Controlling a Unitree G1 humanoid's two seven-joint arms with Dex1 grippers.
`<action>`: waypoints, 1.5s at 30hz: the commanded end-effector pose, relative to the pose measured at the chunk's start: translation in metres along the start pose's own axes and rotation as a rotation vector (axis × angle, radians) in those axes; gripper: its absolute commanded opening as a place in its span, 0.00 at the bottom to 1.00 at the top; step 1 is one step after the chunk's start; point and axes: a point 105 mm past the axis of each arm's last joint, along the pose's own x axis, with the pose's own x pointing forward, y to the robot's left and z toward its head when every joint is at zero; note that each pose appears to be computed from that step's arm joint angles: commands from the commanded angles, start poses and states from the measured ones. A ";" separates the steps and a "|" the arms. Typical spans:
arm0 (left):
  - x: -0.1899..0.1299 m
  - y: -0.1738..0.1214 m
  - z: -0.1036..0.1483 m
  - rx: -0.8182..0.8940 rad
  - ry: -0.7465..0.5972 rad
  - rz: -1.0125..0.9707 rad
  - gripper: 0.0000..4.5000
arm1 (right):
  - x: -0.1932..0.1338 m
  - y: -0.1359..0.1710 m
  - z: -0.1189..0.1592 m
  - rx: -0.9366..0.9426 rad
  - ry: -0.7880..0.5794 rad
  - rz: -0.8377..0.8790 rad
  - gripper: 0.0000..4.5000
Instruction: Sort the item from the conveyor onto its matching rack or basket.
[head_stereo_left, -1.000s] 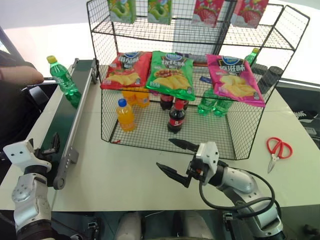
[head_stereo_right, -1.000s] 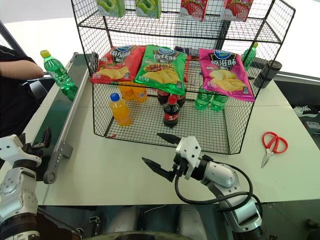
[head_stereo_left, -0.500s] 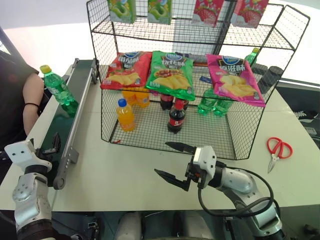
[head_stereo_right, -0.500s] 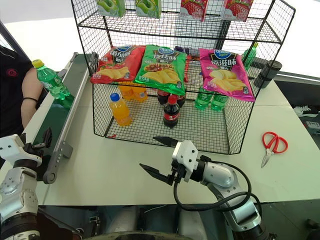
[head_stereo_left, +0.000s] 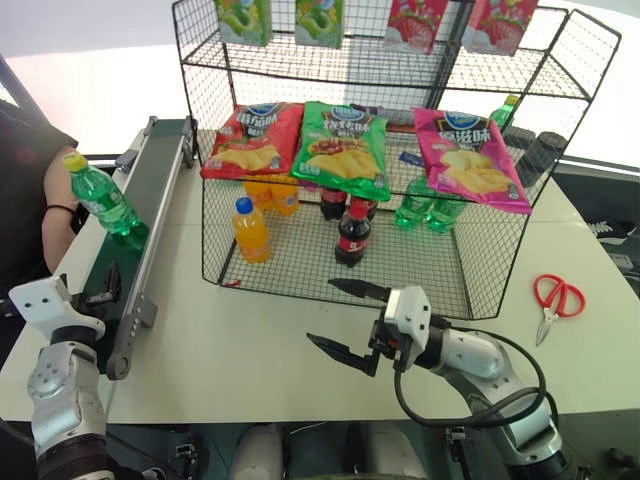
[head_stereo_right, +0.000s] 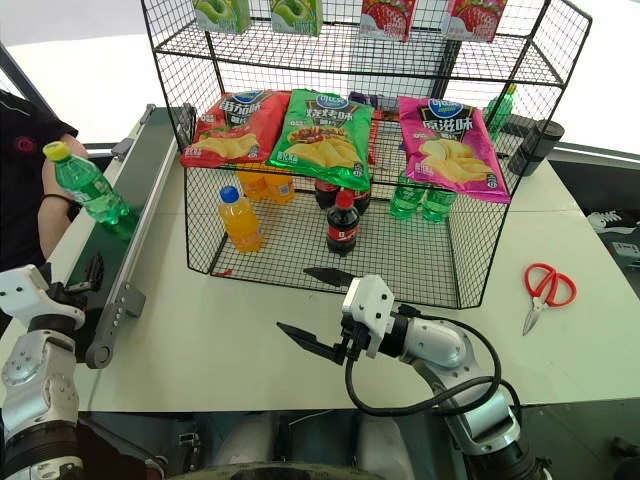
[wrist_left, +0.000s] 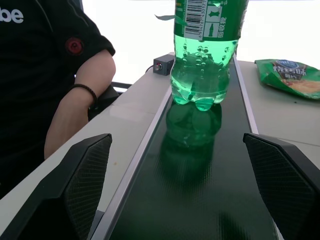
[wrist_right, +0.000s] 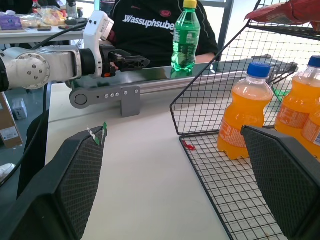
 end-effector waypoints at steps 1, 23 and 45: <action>0.003 -0.004 0.016 0.022 -0.061 -0.011 1.00 | 0.002 -0.001 0.008 -0.011 -0.031 0.012 0.99; 0.003 -0.011 0.019 0.040 -0.071 -0.049 1.00 | 0.005 -0.001 0.010 0.012 -0.037 0.030 0.99; 0.004 -0.018 0.059 0.036 -0.212 -0.057 0.59 | 0.005 -0.003 0.013 0.020 -0.036 0.042 1.00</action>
